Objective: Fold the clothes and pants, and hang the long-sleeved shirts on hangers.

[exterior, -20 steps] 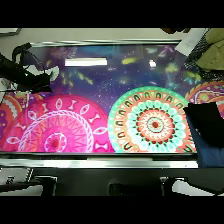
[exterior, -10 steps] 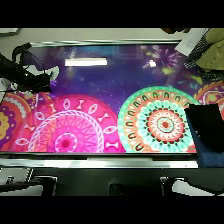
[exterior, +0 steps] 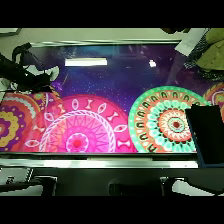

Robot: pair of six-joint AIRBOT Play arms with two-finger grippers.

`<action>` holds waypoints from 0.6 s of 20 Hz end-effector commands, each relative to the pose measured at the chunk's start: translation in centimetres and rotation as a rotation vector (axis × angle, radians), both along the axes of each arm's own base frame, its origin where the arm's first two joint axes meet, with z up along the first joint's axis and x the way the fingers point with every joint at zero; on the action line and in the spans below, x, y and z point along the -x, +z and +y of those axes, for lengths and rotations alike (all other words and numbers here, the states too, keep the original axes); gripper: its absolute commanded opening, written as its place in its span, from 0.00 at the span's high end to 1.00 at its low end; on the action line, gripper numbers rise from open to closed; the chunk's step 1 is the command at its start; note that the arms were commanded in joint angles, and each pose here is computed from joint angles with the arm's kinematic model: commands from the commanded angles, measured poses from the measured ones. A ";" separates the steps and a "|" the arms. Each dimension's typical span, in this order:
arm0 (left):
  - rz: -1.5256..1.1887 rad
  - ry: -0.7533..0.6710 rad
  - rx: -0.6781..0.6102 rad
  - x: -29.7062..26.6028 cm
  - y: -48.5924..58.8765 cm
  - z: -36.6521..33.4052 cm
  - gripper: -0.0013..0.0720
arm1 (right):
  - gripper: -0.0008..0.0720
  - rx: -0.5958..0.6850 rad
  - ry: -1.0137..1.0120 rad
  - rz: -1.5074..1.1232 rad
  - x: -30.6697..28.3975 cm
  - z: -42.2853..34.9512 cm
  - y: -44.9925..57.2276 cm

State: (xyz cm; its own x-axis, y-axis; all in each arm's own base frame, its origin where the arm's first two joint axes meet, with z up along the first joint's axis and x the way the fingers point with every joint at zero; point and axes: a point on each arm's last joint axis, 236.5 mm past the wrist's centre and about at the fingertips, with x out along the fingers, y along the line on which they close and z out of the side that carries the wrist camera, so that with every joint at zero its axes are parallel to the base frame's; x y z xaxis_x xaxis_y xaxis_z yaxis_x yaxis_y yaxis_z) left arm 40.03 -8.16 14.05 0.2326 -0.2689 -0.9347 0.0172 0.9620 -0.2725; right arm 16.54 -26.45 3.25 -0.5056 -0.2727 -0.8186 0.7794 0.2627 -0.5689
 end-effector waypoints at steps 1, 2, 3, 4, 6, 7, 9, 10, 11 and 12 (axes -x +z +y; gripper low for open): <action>0.000 0.001 -0.001 -0.1 0.0 0.0 0.95 | 0.25 -0.012 0.080 0.014 -0.2 -0.6 0.3; 0.002 0.001 -0.001 -0.1 -0.1 0.0 0.95 | 0.25 -0.011 0.088 -0.017 -0.7 -0.6 0.3; 0.003 0.001 -0.001 -0.1 -0.2 0.0 0.95 | 0.26 -0.013 0.106 -0.070 -1.7 -0.6 0.3; 0.005 0.001 -0.001 -0.1 -0.2 0.0 0.95 | 0.28 -0.030 0.149 -0.150 -3.4 -0.3 0.2; 0.005 0.000 -0.001 -0.1 -0.3 0.0 0.96 | 0.51 -0.075 0.245 -0.374 -7.9 1.1 0.7; 0.003 -0.002 -0.001 -0.1 -0.2 0.0 0.96 | 0.63 -0.109 0.296 -0.513 -10.7 2.4 1.3; -0.024 -0.018 -0.004 -0.2 -0.1 0.0 0.96 | 0.75 -0.161 0.440 -0.714 -15.7 6.0 3.3; -0.038 -0.017 -0.002 0.0 -0.1 -0.1 0.96 | 0.76 -0.178 0.539 -0.768 -17.8 8.3 4.5; -0.051 -0.011 0.000 0.3 -0.1 -0.1 0.96 | 0.79 -0.199 0.630 -0.793 -19.2 10.9 5.2; -0.071 -0.006 0.003 0.8 -0.2 0.0 0.96 | 0.81 -0.230 0.727 -0.803 -20.4 14.1 5.8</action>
State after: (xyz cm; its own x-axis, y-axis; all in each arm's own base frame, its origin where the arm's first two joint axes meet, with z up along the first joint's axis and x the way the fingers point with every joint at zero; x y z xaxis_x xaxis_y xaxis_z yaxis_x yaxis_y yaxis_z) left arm 39.59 -8.19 13.83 0.2525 -0.2708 -0.9290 0.0321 0.9619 -0.2716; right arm 31.46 -19.38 6.29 0.1948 -0.2075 -0.9586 0.7209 0.6931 -0.0036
